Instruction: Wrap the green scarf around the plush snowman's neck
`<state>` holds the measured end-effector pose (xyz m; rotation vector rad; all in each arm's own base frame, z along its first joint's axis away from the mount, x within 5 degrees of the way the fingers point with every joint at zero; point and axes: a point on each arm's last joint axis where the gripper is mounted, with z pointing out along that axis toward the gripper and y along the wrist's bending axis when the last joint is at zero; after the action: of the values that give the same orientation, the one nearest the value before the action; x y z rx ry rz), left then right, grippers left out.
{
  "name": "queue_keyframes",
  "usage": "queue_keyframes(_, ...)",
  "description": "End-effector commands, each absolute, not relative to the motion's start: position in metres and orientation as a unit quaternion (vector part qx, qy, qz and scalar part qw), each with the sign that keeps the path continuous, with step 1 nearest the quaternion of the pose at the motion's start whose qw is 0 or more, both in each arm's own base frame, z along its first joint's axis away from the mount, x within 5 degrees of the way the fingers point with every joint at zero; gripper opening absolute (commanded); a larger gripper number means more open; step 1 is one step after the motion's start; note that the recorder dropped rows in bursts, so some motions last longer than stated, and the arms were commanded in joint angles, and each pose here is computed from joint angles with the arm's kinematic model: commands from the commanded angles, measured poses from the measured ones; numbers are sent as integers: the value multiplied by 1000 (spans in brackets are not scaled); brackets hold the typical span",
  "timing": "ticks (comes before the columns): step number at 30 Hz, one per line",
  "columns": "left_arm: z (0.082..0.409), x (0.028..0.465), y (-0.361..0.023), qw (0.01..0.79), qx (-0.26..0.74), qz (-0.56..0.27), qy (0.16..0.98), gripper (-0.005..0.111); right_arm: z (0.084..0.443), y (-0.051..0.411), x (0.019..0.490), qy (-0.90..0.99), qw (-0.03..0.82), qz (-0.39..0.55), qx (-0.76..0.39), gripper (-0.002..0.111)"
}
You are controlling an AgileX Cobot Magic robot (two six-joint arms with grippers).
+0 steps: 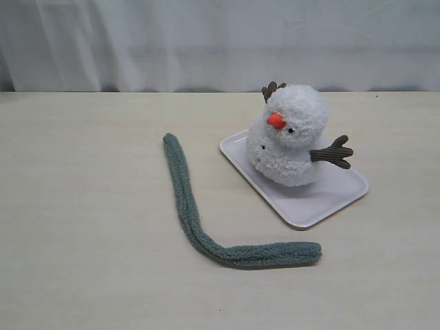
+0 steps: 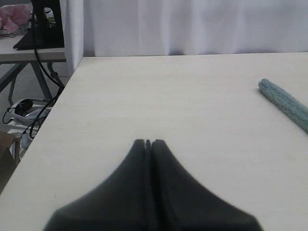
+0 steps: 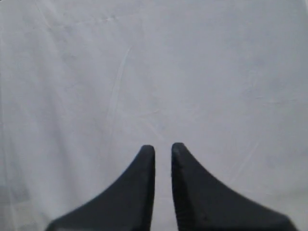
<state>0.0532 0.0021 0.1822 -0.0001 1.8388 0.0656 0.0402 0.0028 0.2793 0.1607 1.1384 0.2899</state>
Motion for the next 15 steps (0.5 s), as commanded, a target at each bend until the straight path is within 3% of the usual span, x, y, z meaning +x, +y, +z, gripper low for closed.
queue_keyframes(1, 182, 53, 2, 610, -1, 24, 792, 0, 320, -1, 38, 576, 806, 104, 88, 43)
queue_keyframes(5, 182, 53, 2, 610, -1, 24, 792, 0, 352, -8, 47, 655, 750, 22, 86, 69)
queue_keyframes(11, 182, 53, 2, 610, -1, 24, 792, 0, 387, -9, 73, 793, 607, -32, 43, 70)
queue_keyframes(15, 182, 53, 2, 610, -1, 24, 792, 0, 396, 7, 101, 838, 544, 26, -30, 70)
